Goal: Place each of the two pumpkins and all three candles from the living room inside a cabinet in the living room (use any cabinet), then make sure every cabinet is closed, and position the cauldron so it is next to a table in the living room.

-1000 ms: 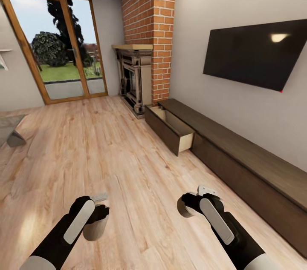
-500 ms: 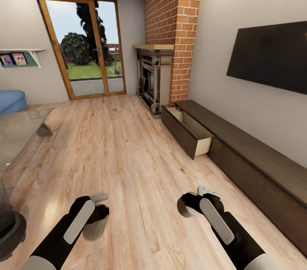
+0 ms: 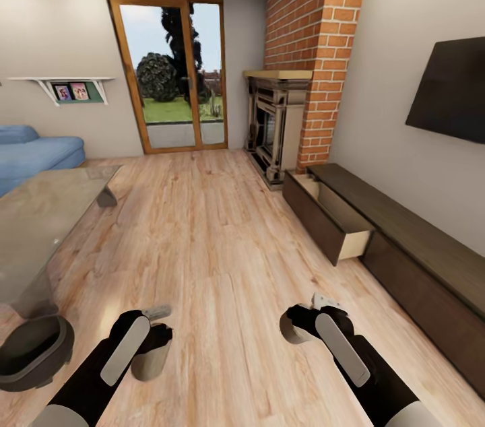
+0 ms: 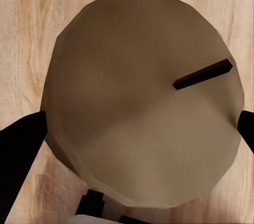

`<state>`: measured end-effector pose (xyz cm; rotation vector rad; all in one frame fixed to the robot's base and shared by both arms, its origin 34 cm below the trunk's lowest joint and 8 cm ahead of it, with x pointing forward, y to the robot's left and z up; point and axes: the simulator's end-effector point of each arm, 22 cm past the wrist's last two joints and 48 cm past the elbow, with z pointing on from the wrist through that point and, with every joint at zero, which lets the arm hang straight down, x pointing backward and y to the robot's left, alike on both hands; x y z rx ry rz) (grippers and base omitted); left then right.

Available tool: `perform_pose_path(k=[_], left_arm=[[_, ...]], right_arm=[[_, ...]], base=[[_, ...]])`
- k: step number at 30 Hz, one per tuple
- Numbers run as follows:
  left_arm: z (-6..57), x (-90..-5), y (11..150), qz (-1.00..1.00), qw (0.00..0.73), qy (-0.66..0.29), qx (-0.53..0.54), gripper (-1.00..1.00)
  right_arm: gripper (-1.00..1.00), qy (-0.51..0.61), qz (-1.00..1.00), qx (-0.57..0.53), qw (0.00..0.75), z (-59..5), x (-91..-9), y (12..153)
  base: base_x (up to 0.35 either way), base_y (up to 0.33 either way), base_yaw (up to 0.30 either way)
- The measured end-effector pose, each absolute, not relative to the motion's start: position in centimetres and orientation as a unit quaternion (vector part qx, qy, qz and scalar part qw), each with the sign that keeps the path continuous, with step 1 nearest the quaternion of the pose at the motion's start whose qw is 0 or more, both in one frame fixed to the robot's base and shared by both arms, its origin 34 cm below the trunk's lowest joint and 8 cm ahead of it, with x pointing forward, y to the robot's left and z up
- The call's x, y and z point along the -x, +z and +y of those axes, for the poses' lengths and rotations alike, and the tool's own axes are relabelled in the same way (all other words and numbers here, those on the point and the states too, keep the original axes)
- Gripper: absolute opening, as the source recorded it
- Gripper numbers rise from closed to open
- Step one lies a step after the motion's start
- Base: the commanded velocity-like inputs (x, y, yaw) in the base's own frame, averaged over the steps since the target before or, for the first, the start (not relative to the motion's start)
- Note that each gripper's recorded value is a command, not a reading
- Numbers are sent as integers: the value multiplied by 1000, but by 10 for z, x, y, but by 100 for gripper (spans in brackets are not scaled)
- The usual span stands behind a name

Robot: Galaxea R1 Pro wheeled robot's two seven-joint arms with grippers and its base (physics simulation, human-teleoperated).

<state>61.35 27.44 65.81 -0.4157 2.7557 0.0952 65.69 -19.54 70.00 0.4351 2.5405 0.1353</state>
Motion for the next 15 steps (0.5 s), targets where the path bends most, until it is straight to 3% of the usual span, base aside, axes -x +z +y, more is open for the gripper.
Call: perform_pose_path(k=[5, 15], left_arm=[[275, -613, 658, 973, 176, 35, 146, -100], [275, -614, 658, 973, 176, 34, 146, -100]], right_arm=[[-100, 51, 946, -162, 277, -195, -657, 700], [-100, 51, 946, -162, 277, -195, -657, 701]], base=[[300, 0, 228], [329, 0, 18]])
